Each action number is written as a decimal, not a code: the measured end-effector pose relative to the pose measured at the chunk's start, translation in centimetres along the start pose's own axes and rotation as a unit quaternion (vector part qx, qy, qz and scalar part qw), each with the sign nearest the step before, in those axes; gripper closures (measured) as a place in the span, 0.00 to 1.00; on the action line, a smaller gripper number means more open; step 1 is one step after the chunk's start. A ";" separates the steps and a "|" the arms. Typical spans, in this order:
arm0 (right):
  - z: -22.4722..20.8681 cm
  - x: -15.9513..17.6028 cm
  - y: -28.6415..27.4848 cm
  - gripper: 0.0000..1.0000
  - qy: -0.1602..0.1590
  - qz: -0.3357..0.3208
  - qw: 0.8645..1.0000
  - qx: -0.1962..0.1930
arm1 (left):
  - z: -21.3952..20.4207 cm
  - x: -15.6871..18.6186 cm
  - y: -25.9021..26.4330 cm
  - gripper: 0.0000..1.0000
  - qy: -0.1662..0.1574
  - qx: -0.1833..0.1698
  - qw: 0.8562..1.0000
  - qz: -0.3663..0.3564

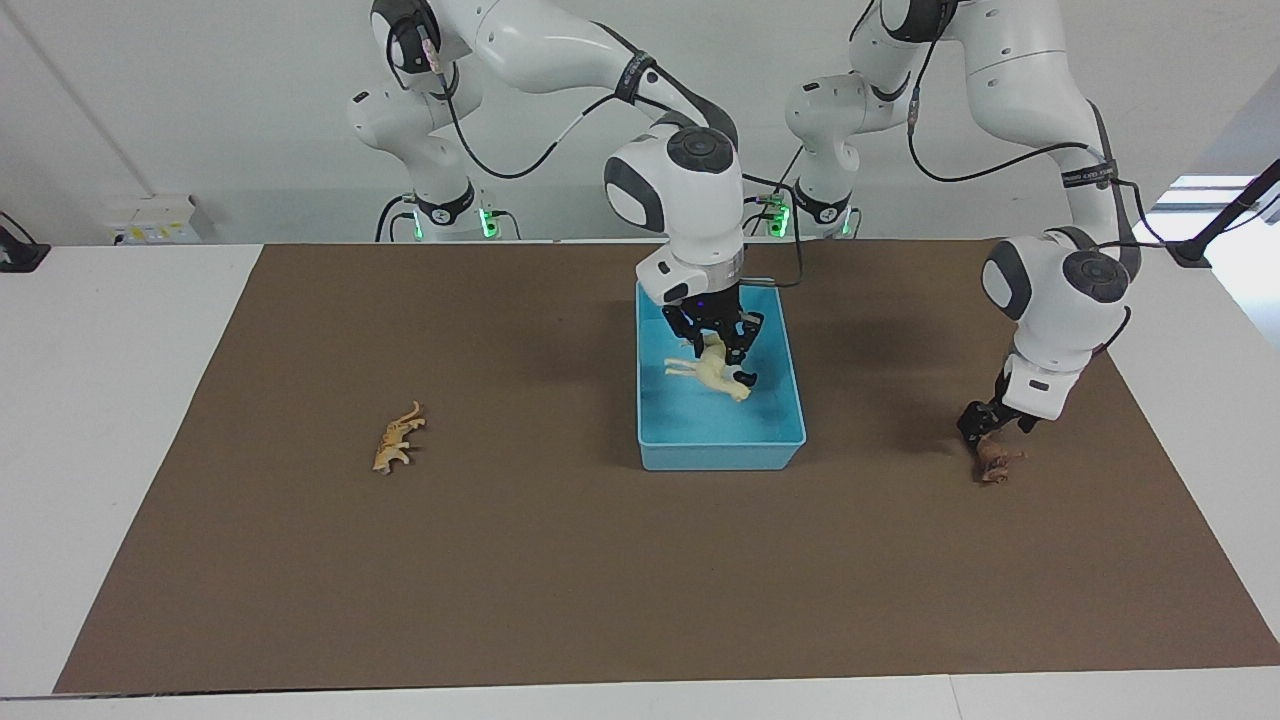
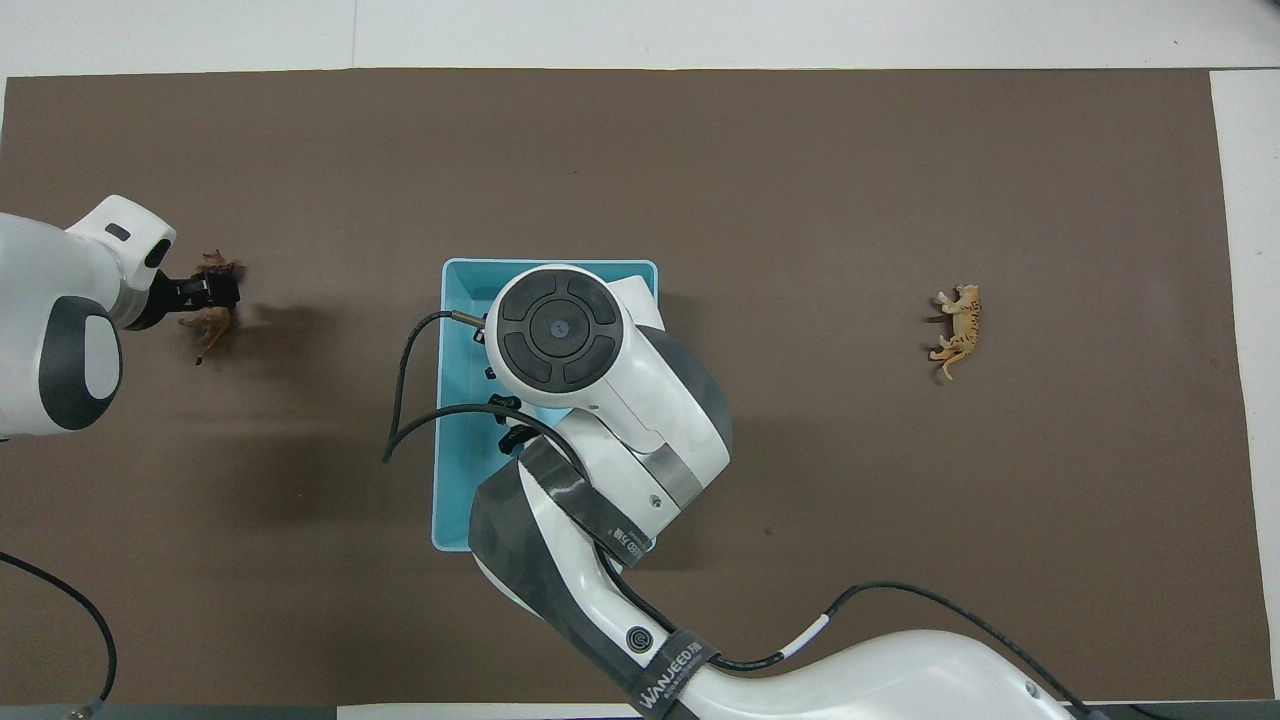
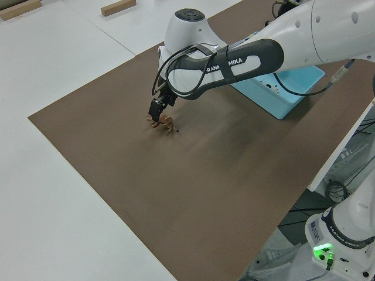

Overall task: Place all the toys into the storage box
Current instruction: 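Place the llama in the box while the left gripper grasps the horse, then carry the horse into the box while the right gripper grasps the lion, then release the horse and withdraw the left gripper to rest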

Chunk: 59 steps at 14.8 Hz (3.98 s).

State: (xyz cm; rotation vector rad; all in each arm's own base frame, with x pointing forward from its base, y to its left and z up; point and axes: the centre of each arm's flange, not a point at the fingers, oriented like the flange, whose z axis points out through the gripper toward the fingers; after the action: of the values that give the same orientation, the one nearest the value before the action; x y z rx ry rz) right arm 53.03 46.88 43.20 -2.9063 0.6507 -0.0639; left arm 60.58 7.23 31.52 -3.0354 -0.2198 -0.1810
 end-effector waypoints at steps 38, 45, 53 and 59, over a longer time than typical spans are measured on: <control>5.1 24.1 42.8 0.00 0.009 -0.148 0.987 -0.062 | -24.5 -15.9 33.4 0.20 -0.047 -0.064 0.981 -0.179; 5.9 24.1 43.9 0.01 0.009 -0.142 0.988 -0.062 | -27.1 -12.3 27.5 0.00 -0.038 -0.066 0.983 -0.168; 6.5 23.8 44.2 0.26 0.017 -0.161 0.985 -0.061 | -30.1 -5.7 10.3 0.00 -0.076 -0.043 0.996 -0.009; 6.7 24.1 45.5 0.64 0.014 -0.188 0.980 -0.062 | -29.8 -4.1 8.7 0.00 -0.129 -0.039 0.989 0.055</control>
State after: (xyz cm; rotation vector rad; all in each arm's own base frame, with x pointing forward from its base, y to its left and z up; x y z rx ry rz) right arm 56.24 -2.95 29.11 -3.1139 0.1016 -0.1118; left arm 54.50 -4.89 59.71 -3.1312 -0.0624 0.2177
